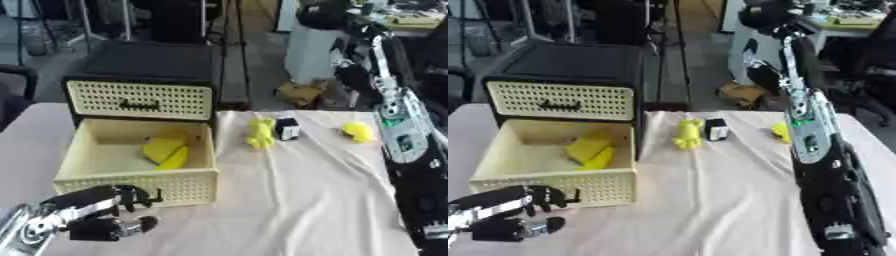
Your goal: Pick up objects from table and place into drawer.
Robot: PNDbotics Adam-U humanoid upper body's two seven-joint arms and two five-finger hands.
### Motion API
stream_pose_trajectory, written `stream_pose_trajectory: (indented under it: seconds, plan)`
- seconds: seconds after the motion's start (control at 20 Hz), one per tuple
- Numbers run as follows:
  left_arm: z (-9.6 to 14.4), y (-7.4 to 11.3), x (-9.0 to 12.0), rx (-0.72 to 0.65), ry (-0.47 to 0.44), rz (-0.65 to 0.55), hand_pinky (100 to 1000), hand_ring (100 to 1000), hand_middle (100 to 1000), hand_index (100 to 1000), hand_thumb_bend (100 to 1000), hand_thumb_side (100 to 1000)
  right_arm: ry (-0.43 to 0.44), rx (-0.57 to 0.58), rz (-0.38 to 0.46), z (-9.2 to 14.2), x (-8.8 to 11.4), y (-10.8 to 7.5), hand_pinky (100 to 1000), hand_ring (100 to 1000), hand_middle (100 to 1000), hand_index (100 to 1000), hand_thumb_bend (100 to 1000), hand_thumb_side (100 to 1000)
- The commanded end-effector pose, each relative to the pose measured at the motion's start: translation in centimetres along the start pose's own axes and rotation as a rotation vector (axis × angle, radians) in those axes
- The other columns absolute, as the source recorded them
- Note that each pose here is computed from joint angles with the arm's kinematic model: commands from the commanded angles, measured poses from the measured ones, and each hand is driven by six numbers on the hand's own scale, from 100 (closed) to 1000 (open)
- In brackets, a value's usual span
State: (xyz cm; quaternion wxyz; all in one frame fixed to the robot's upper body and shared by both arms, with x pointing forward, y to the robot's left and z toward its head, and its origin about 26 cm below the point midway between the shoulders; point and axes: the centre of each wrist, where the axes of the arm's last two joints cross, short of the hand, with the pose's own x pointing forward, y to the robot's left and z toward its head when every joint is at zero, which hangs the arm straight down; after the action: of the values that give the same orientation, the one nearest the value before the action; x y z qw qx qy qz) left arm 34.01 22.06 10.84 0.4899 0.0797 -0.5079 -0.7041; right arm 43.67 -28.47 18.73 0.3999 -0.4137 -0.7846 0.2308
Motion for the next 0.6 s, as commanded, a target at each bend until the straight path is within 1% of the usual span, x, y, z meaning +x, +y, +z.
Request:
stream_pose_trajectory:
  seconds: [0.05,0.3,0.45,0.6]
  plan:
    - [-0.9,0.5,0.6,-0.016,-0.02,-0.026,722,804,927,900,410,1000,-0.028,-0.04,0.003,-0.9,0.7,-1.4,796,808,727,782,100,521]
    - [-1.9,0.0,0.3,-0.072,-0.003,-0.029,731,809,928,903,420,1000,-0.031,-0.036,-0.002,-0.9,0.8,-1.2,796,808,726,782,100,523]
    - [-2.2,-0.2,-0.5,-0.061,0.043,-0.036,743,817,930,906,425,1000,-0.03,-0.034,-0.004,-0.8,0.8,-1.2,796,808,725,782,100,524]
    - [-2.4,-0.3,-1.4,-0.012,0.108,-0.053,752,823,928,907,430,1000,-0.029,-0.034,-0.007,-0.7,0.8,-1.1,796,808,724,782,100,524]
